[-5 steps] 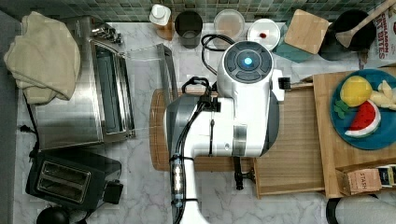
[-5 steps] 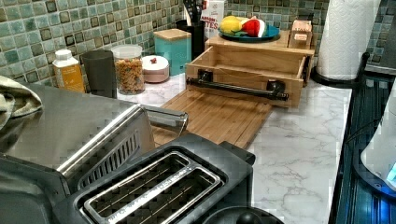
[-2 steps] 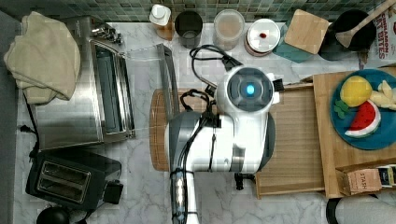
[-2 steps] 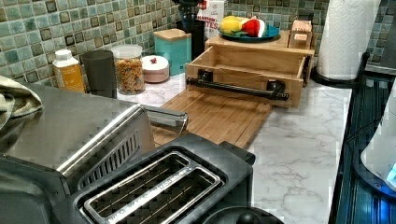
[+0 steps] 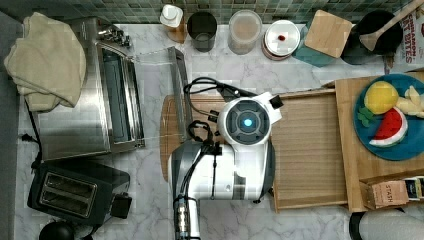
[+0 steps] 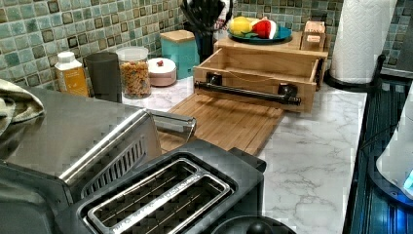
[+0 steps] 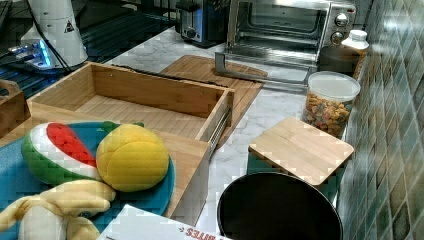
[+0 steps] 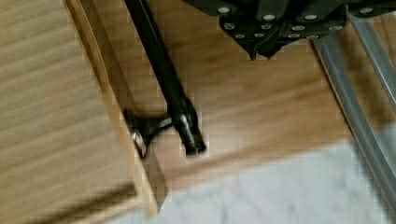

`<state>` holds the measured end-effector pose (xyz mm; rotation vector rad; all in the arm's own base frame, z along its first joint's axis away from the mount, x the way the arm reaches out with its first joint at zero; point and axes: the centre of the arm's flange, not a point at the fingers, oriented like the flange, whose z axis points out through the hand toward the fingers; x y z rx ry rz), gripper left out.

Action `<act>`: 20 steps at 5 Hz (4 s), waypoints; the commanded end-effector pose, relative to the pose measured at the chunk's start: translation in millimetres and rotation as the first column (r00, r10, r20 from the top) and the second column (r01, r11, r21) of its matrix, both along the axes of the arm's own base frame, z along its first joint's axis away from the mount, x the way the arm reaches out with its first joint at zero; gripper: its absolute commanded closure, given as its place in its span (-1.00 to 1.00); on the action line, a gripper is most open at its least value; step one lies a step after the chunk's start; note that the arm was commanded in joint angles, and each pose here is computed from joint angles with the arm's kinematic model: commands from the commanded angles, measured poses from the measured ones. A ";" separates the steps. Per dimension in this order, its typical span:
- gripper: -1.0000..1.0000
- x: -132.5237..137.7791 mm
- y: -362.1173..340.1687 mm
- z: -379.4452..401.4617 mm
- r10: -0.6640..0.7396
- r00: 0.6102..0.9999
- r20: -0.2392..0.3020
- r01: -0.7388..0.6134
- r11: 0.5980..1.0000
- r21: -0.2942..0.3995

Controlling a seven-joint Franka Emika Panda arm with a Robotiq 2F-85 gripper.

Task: Close the drawer.

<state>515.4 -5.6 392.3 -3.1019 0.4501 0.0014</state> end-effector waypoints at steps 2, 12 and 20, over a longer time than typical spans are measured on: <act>1.00 -48.6 60.0 -95.9 0.398 0.917 -0.010 -0.392 0.898 -0.197; 1.00 -64.6 -116.8 -117.5 0.276 0.959 -0.060 -0.280 0.907 -0.313; 1.00 -93.3 -359.7 -80.3 0.238 0.970 -0.042 -0.234 0.878 -0.417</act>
